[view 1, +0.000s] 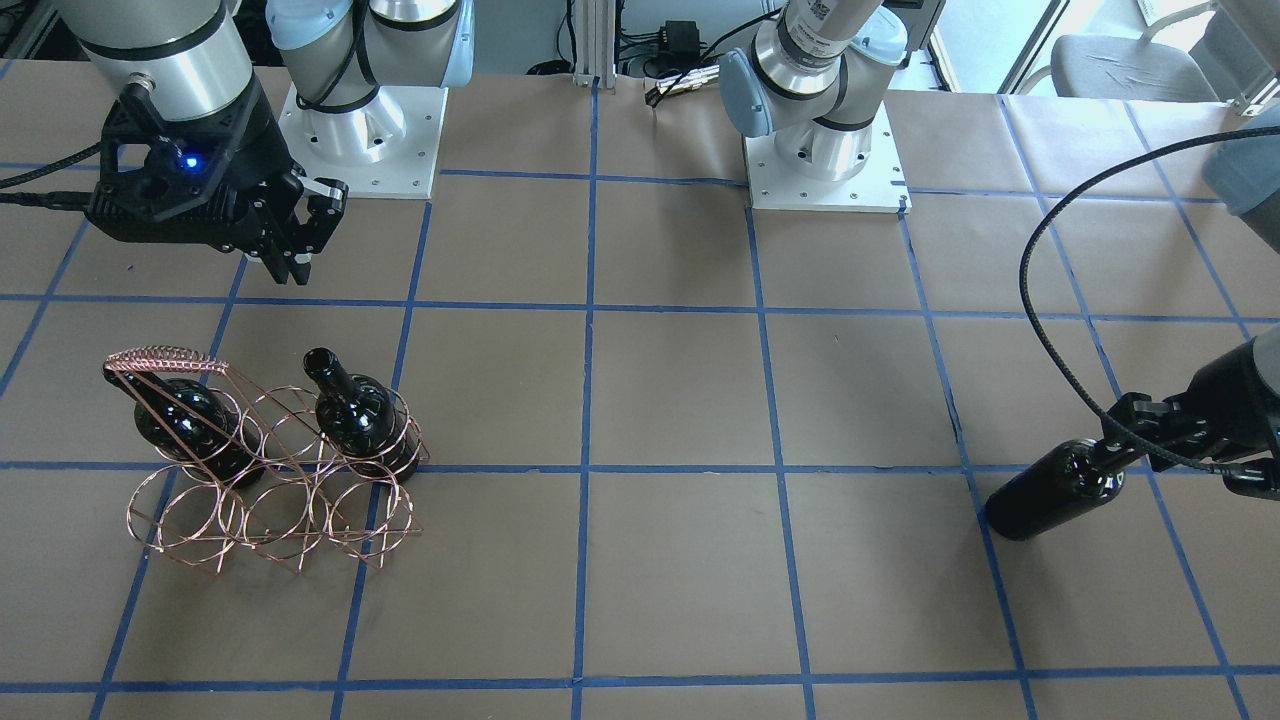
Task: Place wine into wine basket
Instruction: 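Lower the left gripper and grasp the bottle's neck, then lift the bottle with the left gripper and stand it upright mid-table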
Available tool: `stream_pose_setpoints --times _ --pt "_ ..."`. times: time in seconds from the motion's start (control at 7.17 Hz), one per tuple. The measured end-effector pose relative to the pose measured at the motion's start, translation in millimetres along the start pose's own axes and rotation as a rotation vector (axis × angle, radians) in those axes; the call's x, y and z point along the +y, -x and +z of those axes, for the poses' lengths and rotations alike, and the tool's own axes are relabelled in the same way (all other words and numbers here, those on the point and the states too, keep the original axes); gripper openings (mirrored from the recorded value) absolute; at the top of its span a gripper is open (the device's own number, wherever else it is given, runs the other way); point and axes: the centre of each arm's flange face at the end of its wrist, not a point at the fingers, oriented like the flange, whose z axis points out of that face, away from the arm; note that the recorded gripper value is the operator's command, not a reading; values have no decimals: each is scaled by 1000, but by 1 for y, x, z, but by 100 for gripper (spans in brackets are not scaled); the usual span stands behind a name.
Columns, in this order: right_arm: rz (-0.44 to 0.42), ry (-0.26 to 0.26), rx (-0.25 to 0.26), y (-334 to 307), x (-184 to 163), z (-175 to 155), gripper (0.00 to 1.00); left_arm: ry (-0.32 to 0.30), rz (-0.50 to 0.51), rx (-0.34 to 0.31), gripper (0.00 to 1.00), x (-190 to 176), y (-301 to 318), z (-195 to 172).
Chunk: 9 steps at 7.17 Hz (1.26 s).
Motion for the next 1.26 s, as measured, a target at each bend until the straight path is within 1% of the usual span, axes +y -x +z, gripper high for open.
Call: stream_pose_setpoints --times 0.14,0.28,0.42,0.56,0.84,0.98,1.12,1.26 --pt "0 0 -9 1 0 0 17 6 0 4 58 1 -1 0" --pt "1 0 -12 1 0 0 47 12 0 8 17 1 -1 1" --pt "1 0 -13 2 0 0 62 18 -1 12 0 2 -1 2" --pt "1 -1 -13 2 0 0 74 25 -2 16 0 3 -2 2" --pt "1 -2 -14 2 0 0 74 31 -2 19 0 5 -3 0" --pt "1 -2 -14 2 0 0 74 23 -4 17 0 6 -7 -6" --pt "1 -2 -11 2 0 0 74 14 -25 15 0 8 -22 -18" --pt "1 -1 -8 1 0 0 74 1 -56 14 0 8 -54 -35"
